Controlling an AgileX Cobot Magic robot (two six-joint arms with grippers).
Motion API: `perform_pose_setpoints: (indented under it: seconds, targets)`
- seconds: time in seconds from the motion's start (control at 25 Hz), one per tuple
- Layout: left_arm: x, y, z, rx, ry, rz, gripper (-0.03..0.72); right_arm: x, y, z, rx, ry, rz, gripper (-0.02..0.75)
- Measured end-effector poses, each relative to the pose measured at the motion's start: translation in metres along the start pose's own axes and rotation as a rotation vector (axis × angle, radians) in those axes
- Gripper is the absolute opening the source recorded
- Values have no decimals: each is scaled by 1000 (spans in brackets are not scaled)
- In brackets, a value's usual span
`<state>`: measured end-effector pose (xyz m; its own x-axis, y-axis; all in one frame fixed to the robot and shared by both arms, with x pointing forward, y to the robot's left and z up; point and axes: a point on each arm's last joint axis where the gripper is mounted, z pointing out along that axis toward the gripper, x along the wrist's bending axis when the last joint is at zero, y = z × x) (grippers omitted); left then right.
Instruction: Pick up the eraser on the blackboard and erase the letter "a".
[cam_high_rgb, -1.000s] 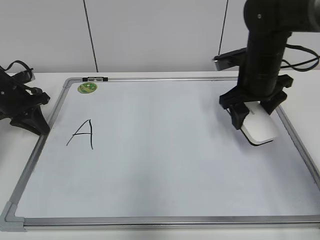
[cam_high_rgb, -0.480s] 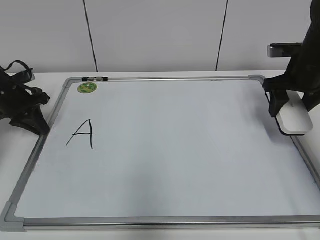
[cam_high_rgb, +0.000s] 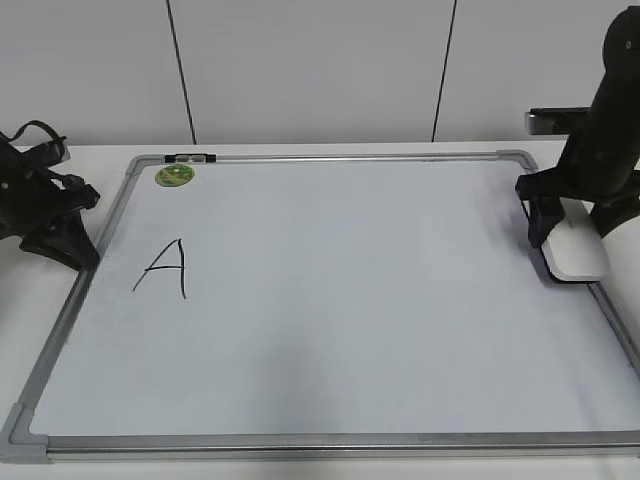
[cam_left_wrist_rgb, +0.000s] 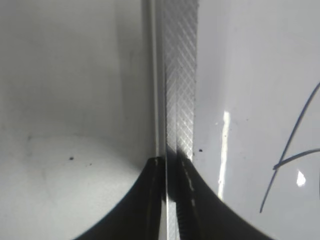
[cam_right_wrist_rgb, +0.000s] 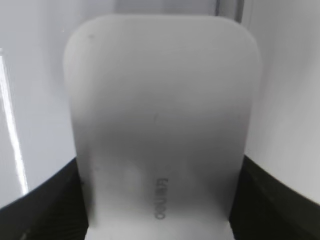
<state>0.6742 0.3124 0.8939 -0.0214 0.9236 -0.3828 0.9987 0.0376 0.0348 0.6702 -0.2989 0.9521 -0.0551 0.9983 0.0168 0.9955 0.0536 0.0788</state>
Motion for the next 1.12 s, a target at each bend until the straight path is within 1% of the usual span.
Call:
perform_pose_setpoints:
  seconds: [0.4,0.48,0.6,0.72,0.84,0.92,1.0,1.12]
  targets:
    - [0,0,0,0,0,0,44,-1,5,25,33,2,-2,542]
    - [0,0,0,0,0,0,45,-1,6,24,27,1,-3,563]
    - [0,0,0,0,0,0,49,-1,10,19,11,1,-4,620]
    - [0,0,0,2,-1,0,55,-1,14,6,25,0,-6,633]
    - [0,0,0,2,1,1,75,-2,25,-16,-27,-10,-12,634]
    - [0,0,-1,4,3,4,113,-2,33,-30,-77,-14,-13,633]
    - [0,2,-3,2,10,13,176,-2,35,-38,-105,-10,-26,629]
    - [-4,9,-16,0,18,41,312,-1,34,-47,-118,-9,-34,623]
